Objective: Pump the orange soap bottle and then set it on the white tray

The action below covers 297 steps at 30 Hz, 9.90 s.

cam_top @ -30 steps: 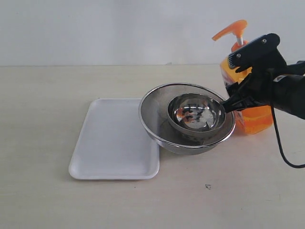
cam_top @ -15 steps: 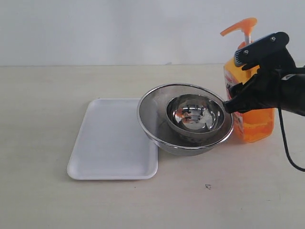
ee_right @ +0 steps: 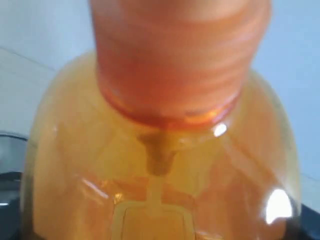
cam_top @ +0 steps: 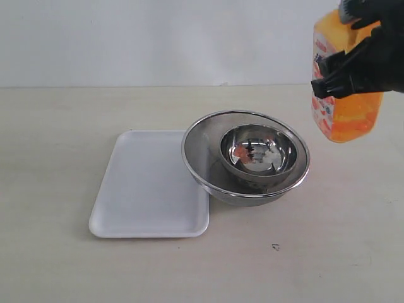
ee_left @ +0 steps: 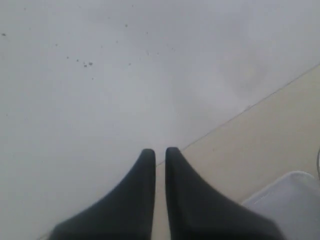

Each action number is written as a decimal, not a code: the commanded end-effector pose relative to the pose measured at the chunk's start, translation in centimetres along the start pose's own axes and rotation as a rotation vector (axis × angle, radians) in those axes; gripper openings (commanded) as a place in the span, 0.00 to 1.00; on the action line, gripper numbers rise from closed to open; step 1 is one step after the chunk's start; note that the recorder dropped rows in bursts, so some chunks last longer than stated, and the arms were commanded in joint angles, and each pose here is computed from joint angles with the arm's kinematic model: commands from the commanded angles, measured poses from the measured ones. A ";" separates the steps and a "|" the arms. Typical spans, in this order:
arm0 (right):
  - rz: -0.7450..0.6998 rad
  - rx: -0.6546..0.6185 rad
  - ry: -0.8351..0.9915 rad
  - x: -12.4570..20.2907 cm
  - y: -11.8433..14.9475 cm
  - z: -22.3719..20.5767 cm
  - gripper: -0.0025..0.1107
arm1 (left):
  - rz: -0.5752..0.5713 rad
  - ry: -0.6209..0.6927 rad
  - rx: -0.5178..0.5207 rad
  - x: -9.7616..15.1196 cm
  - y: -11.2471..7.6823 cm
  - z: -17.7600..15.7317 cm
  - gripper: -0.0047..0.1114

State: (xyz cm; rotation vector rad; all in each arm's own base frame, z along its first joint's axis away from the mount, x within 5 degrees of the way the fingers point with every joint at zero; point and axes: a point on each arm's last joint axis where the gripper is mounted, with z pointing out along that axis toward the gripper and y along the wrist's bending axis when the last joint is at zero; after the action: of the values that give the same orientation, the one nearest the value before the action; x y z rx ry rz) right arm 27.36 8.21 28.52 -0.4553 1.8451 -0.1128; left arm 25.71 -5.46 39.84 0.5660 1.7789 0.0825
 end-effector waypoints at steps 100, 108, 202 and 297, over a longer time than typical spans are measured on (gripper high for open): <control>0.063 -0.692 -0.062 -9.9 20.8 4.0 0.76 | -0.180 -0.013 -0.137 5.0 1.1 1.9 0.08; 0.069 -0.773 0.025 -9.6 18.4 4.1 0.76 | -0.173 -0.010 -0.136 5.0 1.0 1.9 0.08; -0.132 -0.540 0.352 -5.0 11.4 8.2 0.03 | -0.326 0.233 -0.189 13.0 1.3 2.9 0.08; 0.313 0.103 -0.062 17.5 1.5 -18.4 0.03 | -0.323 0.196 -0.204 13.0 0.0 -2.3 0.08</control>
State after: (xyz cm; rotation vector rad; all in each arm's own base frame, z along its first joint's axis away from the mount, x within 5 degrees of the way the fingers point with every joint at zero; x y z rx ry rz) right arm 5.38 0.58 18.44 -0.1066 1.8135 0.0272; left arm 21.45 0.39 28.84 0.1422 2.0140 0.1024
